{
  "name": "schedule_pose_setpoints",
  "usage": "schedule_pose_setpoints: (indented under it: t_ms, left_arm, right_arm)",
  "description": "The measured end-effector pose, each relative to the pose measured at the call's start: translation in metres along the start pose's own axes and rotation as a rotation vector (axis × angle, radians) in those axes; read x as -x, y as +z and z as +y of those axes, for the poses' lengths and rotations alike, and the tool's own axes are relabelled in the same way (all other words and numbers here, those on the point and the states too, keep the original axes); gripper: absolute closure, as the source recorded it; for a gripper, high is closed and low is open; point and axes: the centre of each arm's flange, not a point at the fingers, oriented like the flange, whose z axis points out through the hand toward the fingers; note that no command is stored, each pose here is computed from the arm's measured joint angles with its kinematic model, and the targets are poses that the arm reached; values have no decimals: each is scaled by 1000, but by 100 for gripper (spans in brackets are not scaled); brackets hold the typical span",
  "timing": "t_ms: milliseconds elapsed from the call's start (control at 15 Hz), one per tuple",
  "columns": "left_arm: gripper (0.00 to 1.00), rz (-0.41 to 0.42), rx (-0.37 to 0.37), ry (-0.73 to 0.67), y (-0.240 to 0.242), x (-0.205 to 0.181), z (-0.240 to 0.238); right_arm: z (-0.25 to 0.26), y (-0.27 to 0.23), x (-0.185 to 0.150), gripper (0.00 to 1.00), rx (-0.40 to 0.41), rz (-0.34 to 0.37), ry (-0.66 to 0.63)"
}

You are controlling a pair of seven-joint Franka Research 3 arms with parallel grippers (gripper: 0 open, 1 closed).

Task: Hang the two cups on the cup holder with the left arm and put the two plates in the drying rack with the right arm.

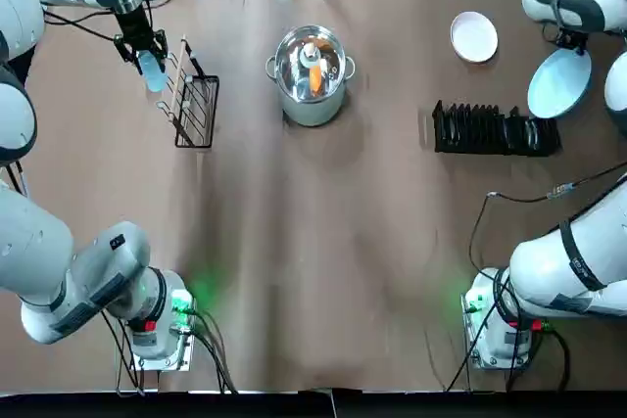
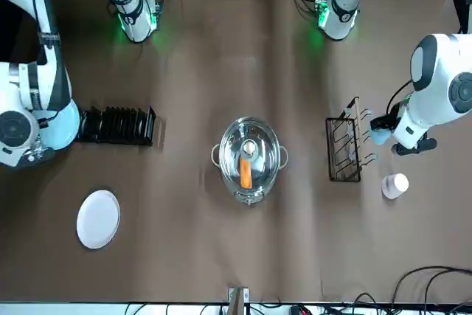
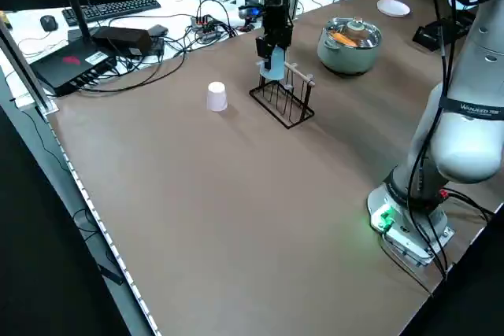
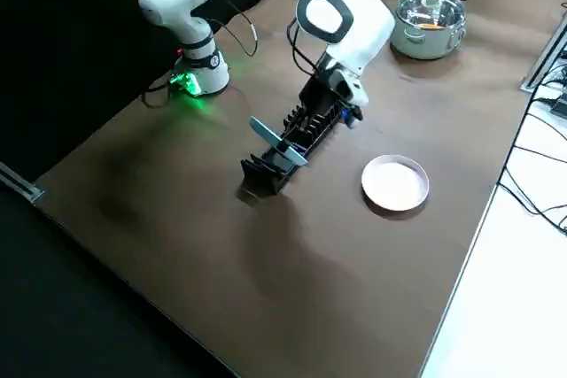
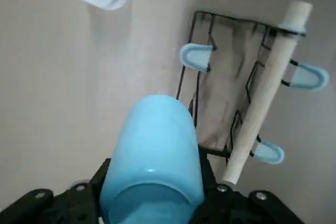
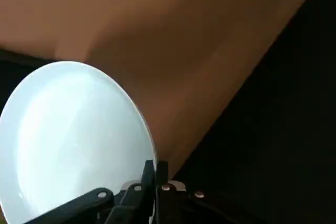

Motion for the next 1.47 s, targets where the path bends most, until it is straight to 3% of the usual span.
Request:
schedule_pose_setpoints:
  t_ms: [267,600,1200,1467]
  left_arm:
    - [32,-6,6,-137,5,-2,-3]
    - [32,-13,13,-192,10,-5,-1]
    - [32,-19,31,-256,23,-11,2]
    - [32,-25,42,-273,31,-15,4]
  right_arm:
    - [-17,19,6,96,12,67,-36]
    - [-33,12,2,96,48,75,-55]
    - [-73,3,-11,96,113,-6,-8]
    - [-85,22,-24,96,101,3,-18]
